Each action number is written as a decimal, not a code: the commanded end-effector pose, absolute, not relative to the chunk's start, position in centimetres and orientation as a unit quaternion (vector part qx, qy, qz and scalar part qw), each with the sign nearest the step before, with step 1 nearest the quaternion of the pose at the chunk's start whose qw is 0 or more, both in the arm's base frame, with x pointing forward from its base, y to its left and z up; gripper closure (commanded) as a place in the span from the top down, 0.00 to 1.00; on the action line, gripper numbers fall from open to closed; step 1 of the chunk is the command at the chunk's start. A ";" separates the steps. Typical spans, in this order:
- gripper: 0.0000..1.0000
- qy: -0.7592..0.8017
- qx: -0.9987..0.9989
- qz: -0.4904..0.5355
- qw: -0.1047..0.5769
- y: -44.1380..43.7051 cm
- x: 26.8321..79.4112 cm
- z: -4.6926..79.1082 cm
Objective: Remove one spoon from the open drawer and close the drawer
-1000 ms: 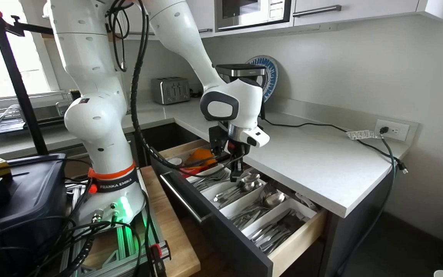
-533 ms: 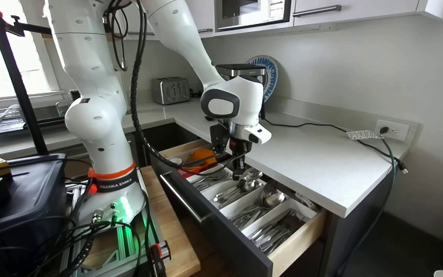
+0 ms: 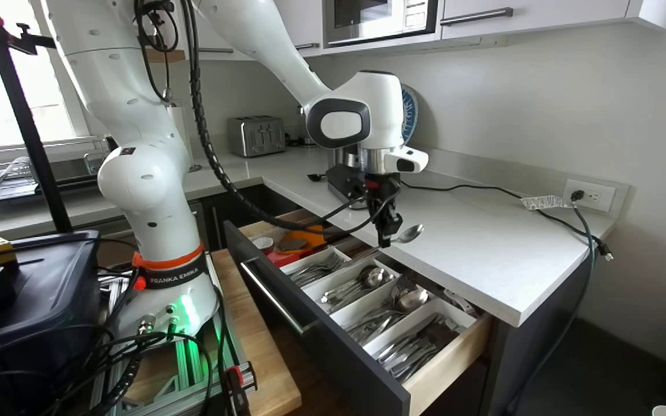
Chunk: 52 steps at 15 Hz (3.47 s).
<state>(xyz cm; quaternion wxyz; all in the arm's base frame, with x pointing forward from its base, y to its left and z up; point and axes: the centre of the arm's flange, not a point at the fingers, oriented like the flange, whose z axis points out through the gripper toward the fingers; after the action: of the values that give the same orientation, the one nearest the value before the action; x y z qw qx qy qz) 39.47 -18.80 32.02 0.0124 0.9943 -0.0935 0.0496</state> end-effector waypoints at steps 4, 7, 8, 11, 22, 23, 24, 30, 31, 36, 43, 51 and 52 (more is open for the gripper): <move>0.02 0.060 0.991 0.109 0.040 -16.0 44.4 36.6; 0.02 0.102 0.985 0.129 0.044 -13.4 47.5 37.7; 0.02 0.114 0.984 0.132 0.043 -12.5 48.6 37.8; 0.02 0.135 0.982 0.128 0.043 -10.0 51.7 37.4; 0.02 0.116 0.990 0.077 0.022 -6.8 58.3 31.3; 0.02 0.113 0.991 0.073 0.019 -6.8 58.6 30.9; 0.02 0.109 0.992 0.067 0.019 -6.9 58.9 30.5; 0.02 0.094 0.995 0.043 0.011 -7.2 60.0 28.7; 0.02 0.093 0.995 0.041 0.010 -7.3 60.1 28.5; 0.02 0.087 0.996 0.026 0.005 -7.5 60.4 27.5; 0.62 0.065 0.997 0.035 -0.005 -8.5 58.0 29.5; 1.00 0.021 0.999 0.014 -0.048 -13.8 46.2 30.4; 1.00 0.000 0.999 0.012 -0.051 -14.8 44.5 30.1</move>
<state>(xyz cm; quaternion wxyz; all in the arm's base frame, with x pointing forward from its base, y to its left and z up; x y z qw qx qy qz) 50.85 -12.54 29.82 -0.0345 0.9988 0.0307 0.0187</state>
